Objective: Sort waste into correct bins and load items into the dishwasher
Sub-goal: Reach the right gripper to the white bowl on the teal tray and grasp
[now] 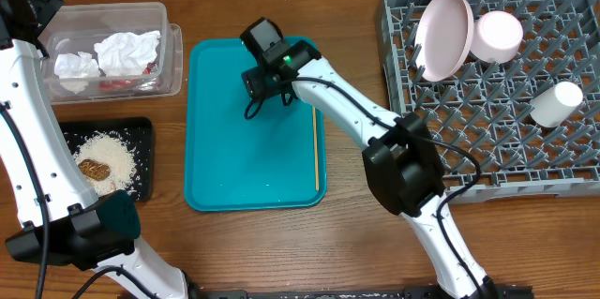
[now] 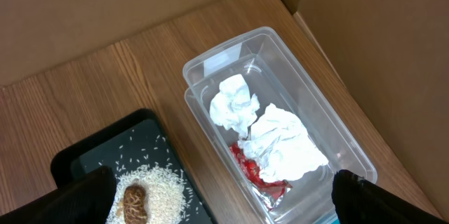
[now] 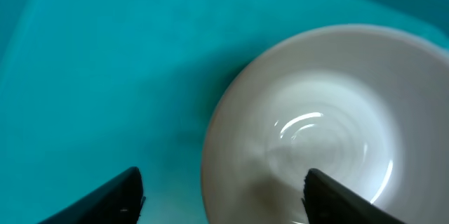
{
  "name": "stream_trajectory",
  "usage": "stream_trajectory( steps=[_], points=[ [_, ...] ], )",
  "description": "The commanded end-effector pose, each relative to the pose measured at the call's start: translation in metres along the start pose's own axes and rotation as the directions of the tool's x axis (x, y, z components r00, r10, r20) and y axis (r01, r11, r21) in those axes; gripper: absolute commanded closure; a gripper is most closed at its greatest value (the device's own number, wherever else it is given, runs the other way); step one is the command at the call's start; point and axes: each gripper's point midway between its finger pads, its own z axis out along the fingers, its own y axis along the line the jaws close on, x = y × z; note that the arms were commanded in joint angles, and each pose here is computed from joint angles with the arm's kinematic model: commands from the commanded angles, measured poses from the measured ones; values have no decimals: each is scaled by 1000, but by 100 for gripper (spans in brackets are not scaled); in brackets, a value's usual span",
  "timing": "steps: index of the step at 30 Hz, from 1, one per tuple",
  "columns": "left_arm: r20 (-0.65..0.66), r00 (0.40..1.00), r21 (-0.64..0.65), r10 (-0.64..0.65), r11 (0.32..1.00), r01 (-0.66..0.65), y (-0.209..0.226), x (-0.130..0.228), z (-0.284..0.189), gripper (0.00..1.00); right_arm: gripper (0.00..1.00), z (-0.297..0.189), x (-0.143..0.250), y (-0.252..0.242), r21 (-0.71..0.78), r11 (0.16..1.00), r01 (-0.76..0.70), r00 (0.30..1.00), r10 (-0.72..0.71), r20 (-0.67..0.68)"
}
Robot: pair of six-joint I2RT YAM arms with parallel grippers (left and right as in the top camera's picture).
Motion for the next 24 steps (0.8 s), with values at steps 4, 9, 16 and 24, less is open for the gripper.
stream_trajectory(
  steps=[4,9,16,24],
  points=[
    [-3,1000,-1,-7,1000,7,-4,3,2,0,49,-2,4,-4,31,999,14,1000,-13,-16],
    [-3,1000,-1,-7,1000,7,-4,3,2,0,56,-3,20,0,13,1000,20,997,-19,-80],
    [-3,1000,-1,-7,1000,7,-4,3,2,0,63,-4,25,14,6,1000,15,996,-14,-88],
    [-3,1000,-1,-8,1000,8,-4,3,2,0,90,-14,25,25,-4,1000,24,996,-24,-81]
  ],
)
